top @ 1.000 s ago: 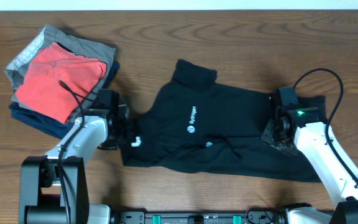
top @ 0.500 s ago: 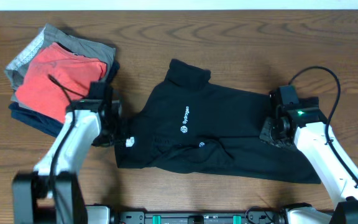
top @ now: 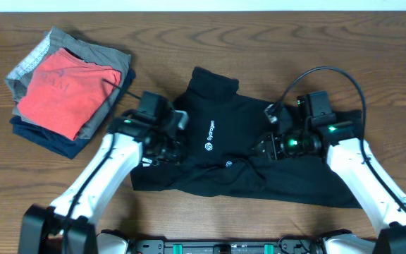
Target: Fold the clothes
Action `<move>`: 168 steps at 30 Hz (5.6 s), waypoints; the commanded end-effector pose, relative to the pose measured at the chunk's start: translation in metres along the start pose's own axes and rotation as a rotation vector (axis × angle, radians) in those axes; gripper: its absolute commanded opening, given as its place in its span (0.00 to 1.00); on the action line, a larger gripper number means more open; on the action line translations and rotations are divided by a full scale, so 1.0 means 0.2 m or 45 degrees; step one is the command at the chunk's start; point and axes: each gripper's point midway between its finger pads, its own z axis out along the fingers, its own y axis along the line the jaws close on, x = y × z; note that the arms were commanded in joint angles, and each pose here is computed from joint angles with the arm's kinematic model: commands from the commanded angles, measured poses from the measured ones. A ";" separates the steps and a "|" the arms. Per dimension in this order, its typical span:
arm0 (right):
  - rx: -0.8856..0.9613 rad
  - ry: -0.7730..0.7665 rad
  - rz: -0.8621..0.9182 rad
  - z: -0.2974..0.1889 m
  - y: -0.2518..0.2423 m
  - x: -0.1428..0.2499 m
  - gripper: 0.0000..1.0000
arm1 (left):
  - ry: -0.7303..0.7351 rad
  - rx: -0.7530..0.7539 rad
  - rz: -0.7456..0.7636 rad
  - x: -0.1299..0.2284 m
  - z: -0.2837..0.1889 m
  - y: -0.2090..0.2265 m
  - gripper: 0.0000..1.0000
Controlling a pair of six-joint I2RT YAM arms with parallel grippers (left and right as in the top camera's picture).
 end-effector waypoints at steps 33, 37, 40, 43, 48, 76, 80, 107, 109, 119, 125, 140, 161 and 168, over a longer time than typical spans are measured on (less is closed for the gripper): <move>0.392 0.346 0.276 0.26 -0.39 0.24 0.41 | 0.369 -0.191 -0.113 0.24 0.29 0.17 0.08; 0.377 0.235 0.203 0.12 -0.29 0.13 0.45 | 0.246 -0.267 -0.055 0.16 0.14 0.16 0.08; 0.366 0.092 0.130 -0.02 -0.21 0.02 0.63 | 0.052 -0.251 0.006 0.02 0.01 0.09 0.11; 0.357 -0.051 0.070 -0.13 -0.15 -0.07 0.86 | -0.163 -0.276 0.054 -0.15 -0.15 0.05 0.29; 0.411 -0.184 0.043 -0.25 -0.14 -0.14 0.88 | -0.378 -0.307 0.034 -0.41 -0.34 0.08 0.46; 0.719 -0.226 0.442 -0.35 -0.36 -0.04 0.91 | -0.367 -0.157 0.195 -1.31 0.35 0.36 0.72; 0.720 -0.223 0.442 -0.35 -0.36 -0.04 0.91 | -0.334 -0.151 0.201 -1.29 0.44 0.36 0.71; 1.059 -0.741 0.782 -0.71 -1.32 -0.37 0.95 | -0.363 -0.119 0.015 -1.13 -0.20 0.08 0.06; 1.076 -0.757 0.811 -0.71 -1.39 -0.36 0.95 | -0.328 -0.120 0.010 -1.10 -0.18 0.07 0.06; 1.192 -0.725 0.892 -0.62 -1.67 -0.27 0.94 | -0.224 -0.123 -0.005 -1.00 -0.14 0.04 0.06; 1.223 -0.680 0.915 -0.58 -1.72 -0.22 0.82 | -0.197 -0.126 -0.016 -0.97 -0.13 0.05 0.06; 1.285 -0.612 0.975 -0.64 -1.70 -0.12 0.01 | -0.018 -0.143 -0.090 -0.79 -0.12 0.06 0.06; 1.312 -0.372 1.038 -0.92 -1.25 0.19 0.01 | 0.440 -0.077 -0.242 -0.21 -0.44 -0.13 0.06; 1.292 -0.169 1.118 -0.87 -1.17 0.36 0.01 | 0.536 -0.082 -0.267 -0.11 -0.48 -0.14 0.06</move>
